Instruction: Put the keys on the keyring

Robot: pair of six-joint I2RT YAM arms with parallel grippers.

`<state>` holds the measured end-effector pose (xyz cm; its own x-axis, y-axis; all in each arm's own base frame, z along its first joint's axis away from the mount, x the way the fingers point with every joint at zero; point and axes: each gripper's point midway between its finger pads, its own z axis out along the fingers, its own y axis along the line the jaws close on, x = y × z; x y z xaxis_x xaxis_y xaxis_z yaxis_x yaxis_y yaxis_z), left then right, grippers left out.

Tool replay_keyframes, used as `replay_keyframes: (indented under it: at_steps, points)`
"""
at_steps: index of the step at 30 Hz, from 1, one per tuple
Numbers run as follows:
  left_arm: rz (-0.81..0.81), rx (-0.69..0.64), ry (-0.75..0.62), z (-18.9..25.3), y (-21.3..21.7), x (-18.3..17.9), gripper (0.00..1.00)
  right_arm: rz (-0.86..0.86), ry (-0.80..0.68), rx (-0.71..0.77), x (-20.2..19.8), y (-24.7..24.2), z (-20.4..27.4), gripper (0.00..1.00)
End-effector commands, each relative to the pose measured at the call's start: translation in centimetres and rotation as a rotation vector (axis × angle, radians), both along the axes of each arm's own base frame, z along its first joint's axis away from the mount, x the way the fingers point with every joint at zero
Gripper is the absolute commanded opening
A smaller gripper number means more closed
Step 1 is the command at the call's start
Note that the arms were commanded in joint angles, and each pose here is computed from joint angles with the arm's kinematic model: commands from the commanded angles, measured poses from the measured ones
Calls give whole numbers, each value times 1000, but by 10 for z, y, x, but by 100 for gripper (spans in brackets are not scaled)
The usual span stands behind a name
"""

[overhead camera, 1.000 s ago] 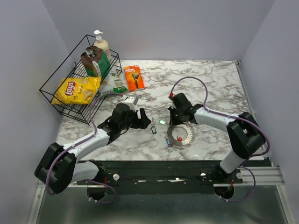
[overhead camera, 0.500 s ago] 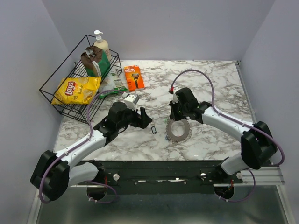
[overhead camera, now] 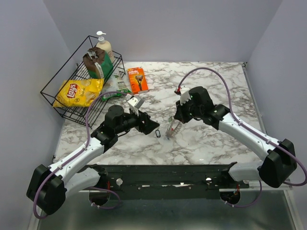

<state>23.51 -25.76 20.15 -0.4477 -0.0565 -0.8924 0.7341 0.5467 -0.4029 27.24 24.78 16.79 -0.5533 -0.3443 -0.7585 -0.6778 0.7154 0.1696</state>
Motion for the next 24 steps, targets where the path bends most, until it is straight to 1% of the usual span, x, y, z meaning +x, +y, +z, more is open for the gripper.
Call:
replay_keyframes:
  at_steps: [1, 6, 14, 19, 23, 24]
  points:
    - [-107, -49, -65, 23, -9, -14, 82, 144, -54, 61, -15, 14, 33, 1]
    - [-158, -66, -78, 32, -15, -22, 81, 235, -79, 115, -30, 20, 53, 1]
    - [-212, -82, -108, 47, -21, -32, 81, 308, -184, 175, -48, 15, 94, 1]
    - [-256, -96, -126, 58, -25, -40, 81, 397, -199, 219, -65, 19, 104, 1]
    - [-301, -126, -170, 76, -26, -49, 80, 463, -193, 244, -76, 22, 108, 1]
    - [-343, -137, -178, 80, -27, -57, 80, 490, -187, 260, -81, 24, 110, 1]
